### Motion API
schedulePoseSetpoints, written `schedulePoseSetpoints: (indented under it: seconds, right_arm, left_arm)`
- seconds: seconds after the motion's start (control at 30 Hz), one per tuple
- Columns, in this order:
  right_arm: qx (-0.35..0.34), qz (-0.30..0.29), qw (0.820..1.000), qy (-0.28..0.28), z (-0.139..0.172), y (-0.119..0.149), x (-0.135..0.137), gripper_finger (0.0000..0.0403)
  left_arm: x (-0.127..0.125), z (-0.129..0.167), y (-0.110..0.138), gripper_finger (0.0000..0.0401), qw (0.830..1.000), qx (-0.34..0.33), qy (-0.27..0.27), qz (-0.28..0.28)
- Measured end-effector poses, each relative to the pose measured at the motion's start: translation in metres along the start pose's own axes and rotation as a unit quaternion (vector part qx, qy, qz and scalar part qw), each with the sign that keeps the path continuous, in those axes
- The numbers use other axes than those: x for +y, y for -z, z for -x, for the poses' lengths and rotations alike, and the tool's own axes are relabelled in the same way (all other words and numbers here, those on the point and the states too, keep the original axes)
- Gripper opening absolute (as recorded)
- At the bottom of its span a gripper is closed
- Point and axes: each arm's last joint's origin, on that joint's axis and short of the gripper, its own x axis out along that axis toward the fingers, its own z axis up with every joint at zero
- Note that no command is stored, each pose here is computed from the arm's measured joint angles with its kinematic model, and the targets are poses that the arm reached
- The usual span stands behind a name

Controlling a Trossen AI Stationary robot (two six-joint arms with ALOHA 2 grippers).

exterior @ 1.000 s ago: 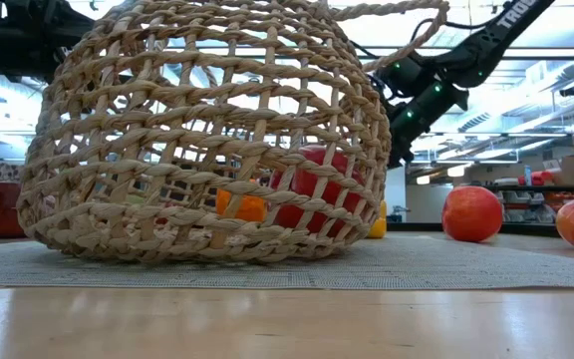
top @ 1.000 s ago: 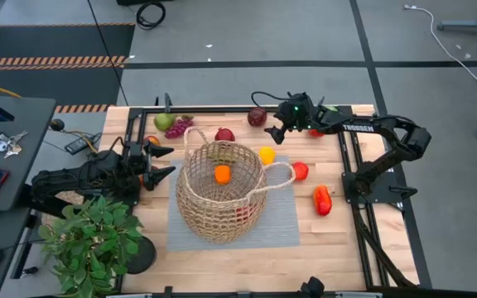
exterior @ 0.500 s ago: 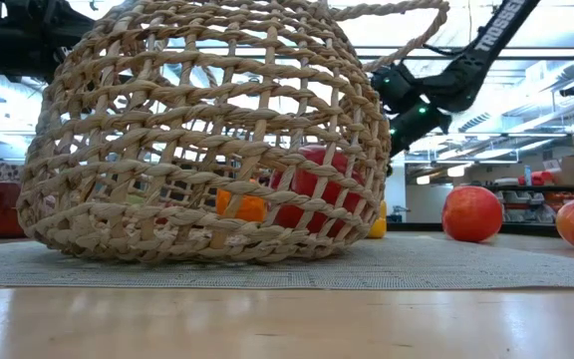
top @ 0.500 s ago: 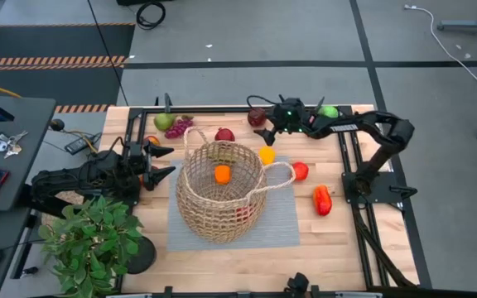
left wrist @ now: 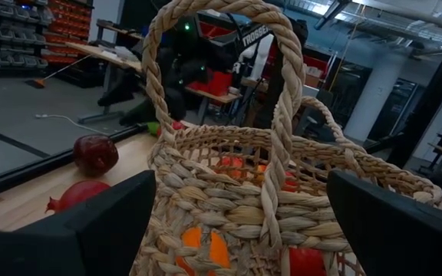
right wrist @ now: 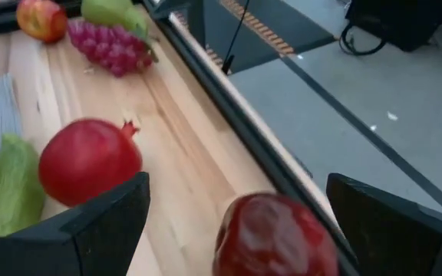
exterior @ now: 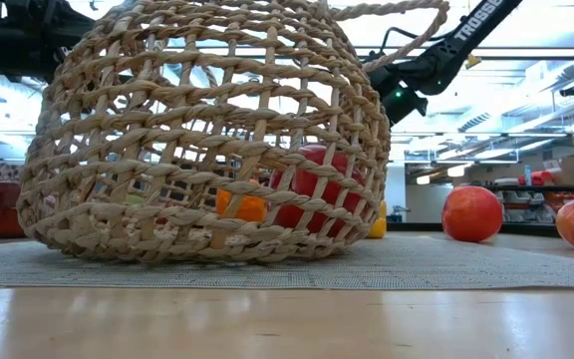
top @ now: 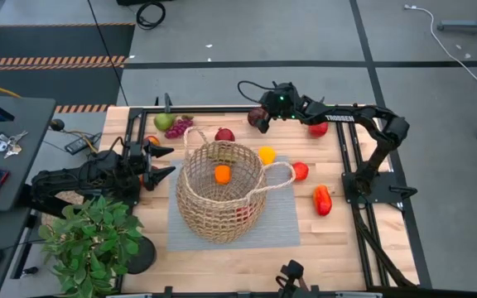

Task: Build produce basket
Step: Put the red apple into the brown woven basket

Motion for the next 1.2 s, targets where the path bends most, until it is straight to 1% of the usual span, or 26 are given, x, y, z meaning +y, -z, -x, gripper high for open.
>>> schedulePoseSetpoints:
  seconds: [0.1, 0.23, 0.3, 0.4, 0.53, 0.7, 0.83, 0.9, 1.03, 1.2]
  right_arm:
    - [-0.008, -0.001, 1.000, 0.005, 0.000, -0.001, -0.003, 0.0399]
    - [-0.004, -0.030, 1.000, 0.000, 0.001, 0.001, -0.011, 0.0399]
    - [-0.006, -0.037, 0.999, 0.003, -0.003, 0.003, -0.013, 0.0399]
    - [0.004, -0.044, 0.999, 0.014, -0.011, 0.008, -0.013, 0.0399]
    - [0.028, -0.060, 0.998, 0.014, -0.018, 0.014, -0.013, 0.0399]
    - [0.040, -0.055, 0.997, 0.024, -0.025, 0.009, -0.015, 0.0399]
    - [0.085, -0.061, 0.994, 0.029, -0.036, 0.008, -0.018, 0.0399]
    - [0.095, -0.062, 0.993, 0.029, -0.043, 0.006, -0.020, 0.0399]
    - [0.135, -0.065, 0.989, 0.021, -0.054, 0.009, -0.015, 0.0399]
    - [0.166, -0.064, 0.983, 0.039, -0.055, 0.012, -0.014, 0.0399]
  left_arm:
    - [0.000, 0.000, 0.000, 0.0389, 1.000, 0.000, 0.000, 0.000]
    - [0.000, 0.000, 0.000, 0.0389, 1.000, 0.000, 0.000, 0.000]
    - [0.000, 0.000, 0.000, 0.0389, 1.000, 0.000, 0.000, 0.000]
    - [0.000, 0.000, 0.000, 0.0389, 1.000, 0.000, 0.000, 0.000]
    - [0.000, 0.000, 0.000, 0.0389, 1.000, 0.000, 0.001, 0.000]
    - [0.000, 0.000, 0.000, 0.0389, 1.000, 0.000, 0.000, 0.000]
    - [0.000, 0.000, 0.000, 0.0389, 1.000, 0.000, 0.001, 0.000]
    - [0.000, 0.000, 0.000, 0.0389, 1.000, 0.000, 0.000, 0.000]
    - [0.000, 0.000, 0.000, 0.0389, 1.000, 0.000, 0.000, 0.000]
    - [0.000, 0.000, 0.000, 0.0389, 1.000, 0.000, 0.001, 0.000]
